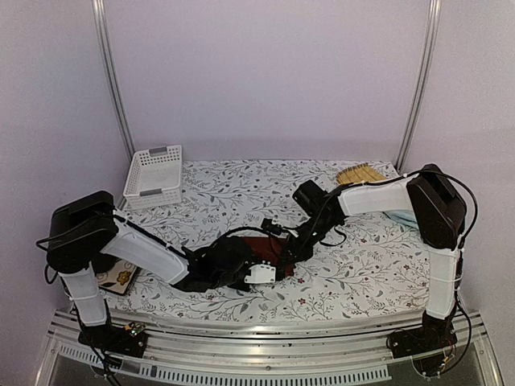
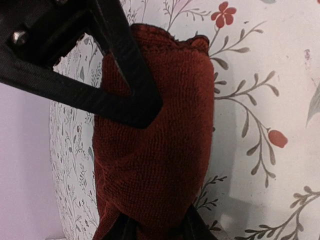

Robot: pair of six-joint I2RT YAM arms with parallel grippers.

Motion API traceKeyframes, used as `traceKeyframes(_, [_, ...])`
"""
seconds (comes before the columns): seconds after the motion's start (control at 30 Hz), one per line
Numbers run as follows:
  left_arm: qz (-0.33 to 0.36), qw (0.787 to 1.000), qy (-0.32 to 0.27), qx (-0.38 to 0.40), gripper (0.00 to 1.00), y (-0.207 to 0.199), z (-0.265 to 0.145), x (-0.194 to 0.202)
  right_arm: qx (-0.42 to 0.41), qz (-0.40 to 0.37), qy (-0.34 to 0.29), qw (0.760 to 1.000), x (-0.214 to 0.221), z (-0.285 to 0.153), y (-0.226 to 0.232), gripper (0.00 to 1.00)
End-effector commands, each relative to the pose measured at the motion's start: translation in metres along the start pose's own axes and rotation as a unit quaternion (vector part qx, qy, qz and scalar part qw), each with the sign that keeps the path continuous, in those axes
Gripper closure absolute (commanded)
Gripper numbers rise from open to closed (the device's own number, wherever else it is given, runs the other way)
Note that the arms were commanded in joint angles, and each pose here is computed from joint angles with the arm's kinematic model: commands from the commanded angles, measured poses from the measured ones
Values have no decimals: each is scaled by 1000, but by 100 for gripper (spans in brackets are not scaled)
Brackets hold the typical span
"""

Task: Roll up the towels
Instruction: Roll the towel at the center of the board.

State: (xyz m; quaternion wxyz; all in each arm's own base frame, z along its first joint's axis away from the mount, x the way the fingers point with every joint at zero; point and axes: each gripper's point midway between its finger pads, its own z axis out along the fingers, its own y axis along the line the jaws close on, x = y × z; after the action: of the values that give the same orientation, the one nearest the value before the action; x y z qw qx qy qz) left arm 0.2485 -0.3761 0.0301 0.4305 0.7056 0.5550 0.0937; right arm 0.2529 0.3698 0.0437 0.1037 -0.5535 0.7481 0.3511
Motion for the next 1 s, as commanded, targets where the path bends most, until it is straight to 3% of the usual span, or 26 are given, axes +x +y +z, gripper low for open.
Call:
traceKeyframes(0.0, [-2,998,-3,66,78,-23,11,2,-1,2,10,1000,2,7,-2,85])
traceKeyframes(0.17, [-11,994,0,108,100,-35,10,3,5,-4,7,1000,-1,4,-2,75])
traceKeyframes(0.33, [-31,987,2,160,100,-46,3,4,31,-10,4,999,-6,-6,-6,57])
traceKeyframes(0.63, [-99,958,-12,268,100,-48,-17,-7,132,-43,-41,989,-13,-63,-13,26])
traceKeyframes(0.83, [-141,937,-19,319,100,-47,-25,-10,182,-82,-62,978,-2,-83,-5,15])
traceKeyframes(0.97, [-160,927,-6,338,100,-49,-22,-6,228,-100,-76,965,4,-100,-5,13])
